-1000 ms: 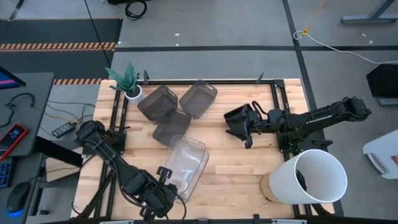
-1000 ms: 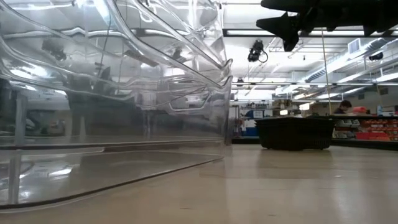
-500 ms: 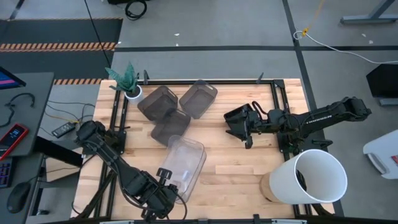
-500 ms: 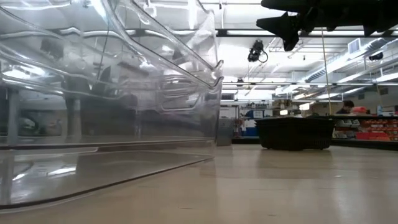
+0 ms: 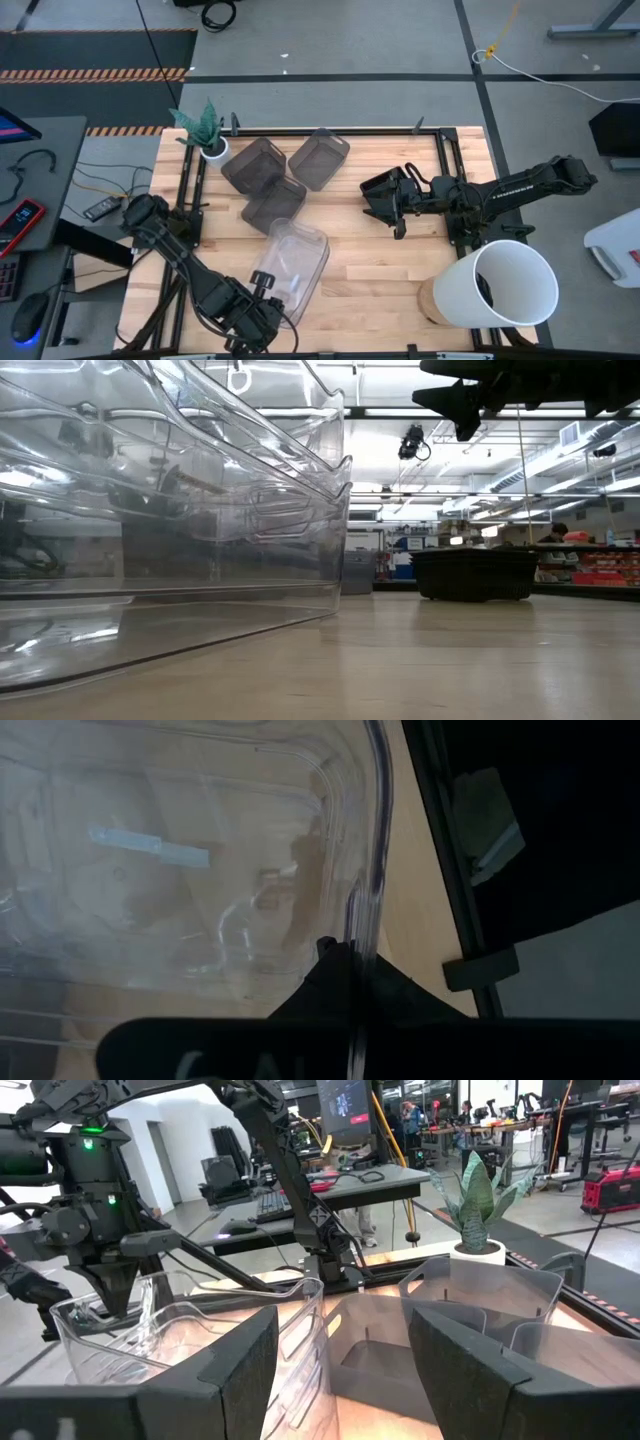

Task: Stack baskets by color
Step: Stack the transparent bin on top of the transparent bins

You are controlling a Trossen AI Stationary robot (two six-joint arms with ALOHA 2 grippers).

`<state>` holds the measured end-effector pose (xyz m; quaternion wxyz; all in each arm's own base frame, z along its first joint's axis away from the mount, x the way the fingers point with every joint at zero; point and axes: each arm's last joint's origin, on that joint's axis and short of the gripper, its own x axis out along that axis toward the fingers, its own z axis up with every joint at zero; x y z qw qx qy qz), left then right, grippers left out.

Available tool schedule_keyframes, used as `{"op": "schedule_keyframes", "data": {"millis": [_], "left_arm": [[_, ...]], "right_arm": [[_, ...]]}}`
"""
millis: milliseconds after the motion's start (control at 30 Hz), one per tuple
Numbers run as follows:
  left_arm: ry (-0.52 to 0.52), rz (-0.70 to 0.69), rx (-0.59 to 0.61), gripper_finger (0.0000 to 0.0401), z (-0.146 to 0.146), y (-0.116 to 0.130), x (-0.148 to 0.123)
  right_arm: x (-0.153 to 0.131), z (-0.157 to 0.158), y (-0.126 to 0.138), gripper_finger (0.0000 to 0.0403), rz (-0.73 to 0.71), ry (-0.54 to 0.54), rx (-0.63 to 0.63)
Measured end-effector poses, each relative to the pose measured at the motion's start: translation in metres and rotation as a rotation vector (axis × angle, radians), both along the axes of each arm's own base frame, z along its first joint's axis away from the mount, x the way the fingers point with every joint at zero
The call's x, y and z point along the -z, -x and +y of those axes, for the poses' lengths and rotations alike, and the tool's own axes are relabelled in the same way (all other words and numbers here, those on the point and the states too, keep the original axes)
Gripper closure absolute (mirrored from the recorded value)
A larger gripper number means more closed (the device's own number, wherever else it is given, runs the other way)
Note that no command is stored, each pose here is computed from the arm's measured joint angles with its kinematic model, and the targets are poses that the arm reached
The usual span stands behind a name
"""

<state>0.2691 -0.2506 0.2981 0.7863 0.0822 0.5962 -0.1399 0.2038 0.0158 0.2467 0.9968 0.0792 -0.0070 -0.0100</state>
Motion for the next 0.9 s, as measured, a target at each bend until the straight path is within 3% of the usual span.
{"op": "schedule_keyframes", "data": {"millis": [533,633,900], "left_arm": [[-0.023,0.030,0.020,0.0395,0.0014,0.0034,0.0010],[-0.038,-0.018,0.028,0.0362,0.0002,0.0011,0.0003],[-0.053,-0.080,0.036,0.0225,-0.0042,0.0006,-0.0007]], "right_arm": [[0.0000,0.0000,0.0000,0.0172,0.000,0.004,0.000],[0.0000,0.0000,0.0000,0.0172,0.000,0.004,0.000],[0.0000,0.0006,0.0000,0.0172,0.000,-0.003,-0.003]]}}
